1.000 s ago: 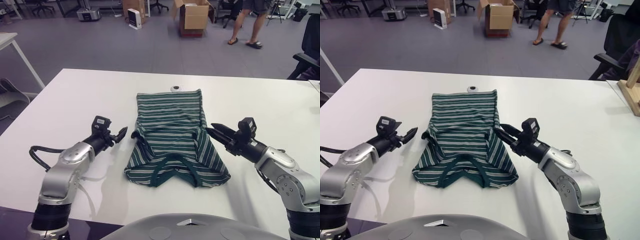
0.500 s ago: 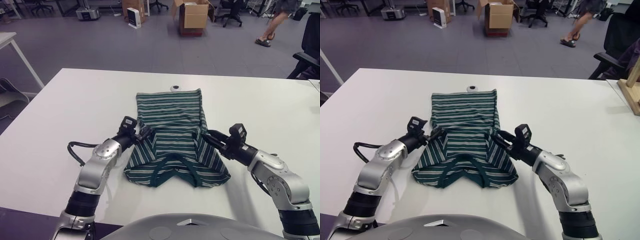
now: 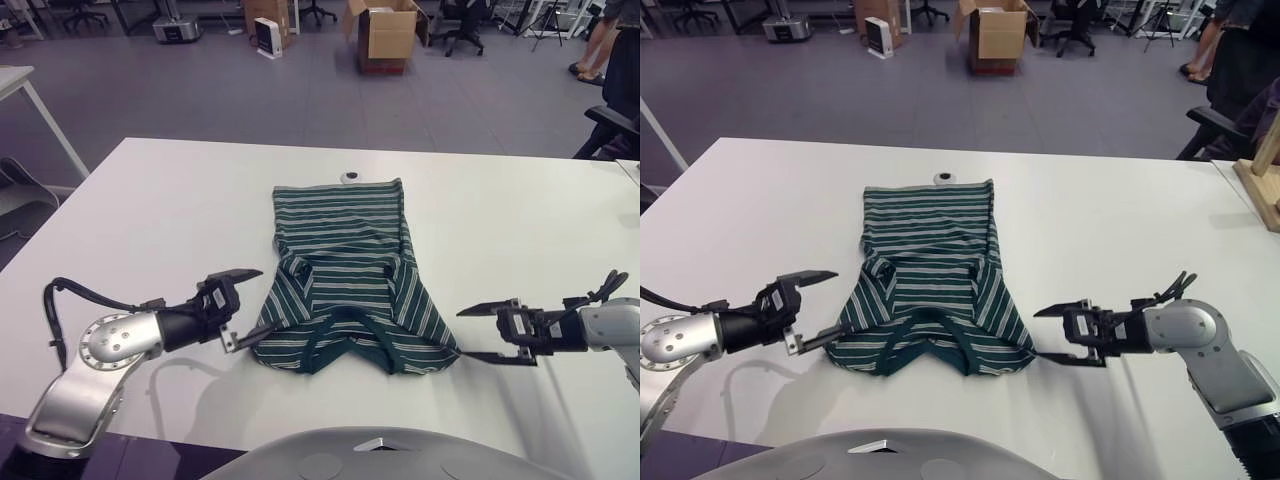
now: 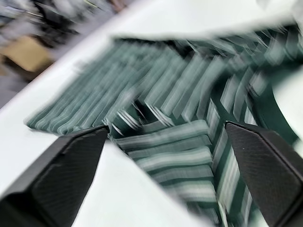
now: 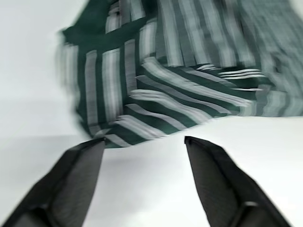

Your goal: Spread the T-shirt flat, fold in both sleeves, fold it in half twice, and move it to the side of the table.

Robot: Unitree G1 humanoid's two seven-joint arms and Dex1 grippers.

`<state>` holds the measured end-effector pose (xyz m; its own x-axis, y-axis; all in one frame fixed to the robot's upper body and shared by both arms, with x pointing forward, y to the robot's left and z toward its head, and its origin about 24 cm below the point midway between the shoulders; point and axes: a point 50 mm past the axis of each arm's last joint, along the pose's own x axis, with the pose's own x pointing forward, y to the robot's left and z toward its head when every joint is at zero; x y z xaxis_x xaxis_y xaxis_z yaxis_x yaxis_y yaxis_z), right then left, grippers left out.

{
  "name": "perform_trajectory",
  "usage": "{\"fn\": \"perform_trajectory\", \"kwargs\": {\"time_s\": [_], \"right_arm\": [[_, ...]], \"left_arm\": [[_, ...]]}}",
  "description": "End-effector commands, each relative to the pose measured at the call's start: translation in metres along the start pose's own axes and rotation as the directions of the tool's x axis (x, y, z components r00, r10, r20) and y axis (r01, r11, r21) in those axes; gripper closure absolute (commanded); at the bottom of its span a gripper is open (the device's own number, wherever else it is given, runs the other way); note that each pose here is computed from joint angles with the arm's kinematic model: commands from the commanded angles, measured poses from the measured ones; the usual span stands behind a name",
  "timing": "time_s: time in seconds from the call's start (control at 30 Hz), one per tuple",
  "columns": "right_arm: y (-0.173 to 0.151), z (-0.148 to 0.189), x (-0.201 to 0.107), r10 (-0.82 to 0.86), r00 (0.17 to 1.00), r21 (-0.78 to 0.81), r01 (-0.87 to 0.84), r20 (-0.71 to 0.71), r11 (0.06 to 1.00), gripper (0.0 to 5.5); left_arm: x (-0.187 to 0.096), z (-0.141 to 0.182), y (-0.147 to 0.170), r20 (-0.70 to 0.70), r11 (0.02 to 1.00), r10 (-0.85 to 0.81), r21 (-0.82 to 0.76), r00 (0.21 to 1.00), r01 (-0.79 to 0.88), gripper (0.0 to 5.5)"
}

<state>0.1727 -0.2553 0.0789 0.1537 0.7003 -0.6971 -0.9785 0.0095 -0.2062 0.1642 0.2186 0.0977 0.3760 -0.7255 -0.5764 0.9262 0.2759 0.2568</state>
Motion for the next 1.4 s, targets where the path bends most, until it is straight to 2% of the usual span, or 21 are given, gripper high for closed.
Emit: {"fn": "perform_trajectory", "kwargs": {"time_s": [0.03,0.1,0.2,0.47,0.67,0.83,1.0,1.13,1.3,1.4], "right_arm": [[0.006,-0.005,0.015,0.039,0.999,-0.090,-0.041,-0.026,0.995,2.21],[0.005,-0.012,0.025,0.031,0.997,-0.134,-0.039,-0.067,0.990,2.21],[0.003,-0.012,0.031,0.013,0.998,-0.140,-0.022,-0.064,0.990,2.80],[-0.006,-0.005,0.031,0.037,0.998,-0.171,-0.044,-0.047,0.984,4.29],[-0.008,-0.006,0.034,0.037,0.998,-0.175,-0.046,-0.057,0.983,5.44],[-0.011,-0.002,0.035,0.035,0.999,-0.171,-0.041,-0.036,0.984,5.46],[-0.012,0.005,0.033,0.065,0.998,-0.136,-0.064,0.009,0.989,5.46],[-0.009,0.023,0.009,0.178,0.982,-0.007,-0.178,0.067,0.984,5.46],[-0.001,0.061,-0.046,0.402,0.900,0.146,-0.426,0.167,0.893,5.46],[-0.036,0.079,-0.069,0.338,0.917,0.148,-0.372,0.211,0.916,5.46]], "left_arm": [[-0.003,-0.006,-0.019,-0.073,0.970,-0.237,0.040,0.969,0.240,0.37],[0.005,-0.007,-0.023,-0.081,0.960,-0.260,0.089,0.962,0.267,0.37],[0.016,-0.017,-0.024,-0.152,0.946,-0.247,0.177,0.957,0.272,0.33],[0.029,-0.021,-0.013,-0.151,0.944,-0.153,0.269,0.977,0.189,1.74],[0.033,-0.033,-0.012,-0.201,0.939,-0.160,0.272,0.966,0.212,2.89],[0.033,-0.048,-0.030,-0.252,0.928,-0.296,0.154,0.922,0.340,3.75],[0.034,-0.064,-0.027,-0.266,0.946,-0.275,0.096,0.924,0.309,4.77],[0.019,-0.028,-0.034,-0.121,0.920,-0.383,0.040,0.916,0.390,5.49],[-0.021,0.045,-0.024,0.019,0.842,-0.539,0.001,0.842,0.539,5.50],[-0.029,0.080,0.011,0.074,0.843,-0.537,0.085,0.840,0.531,5.50]]}}
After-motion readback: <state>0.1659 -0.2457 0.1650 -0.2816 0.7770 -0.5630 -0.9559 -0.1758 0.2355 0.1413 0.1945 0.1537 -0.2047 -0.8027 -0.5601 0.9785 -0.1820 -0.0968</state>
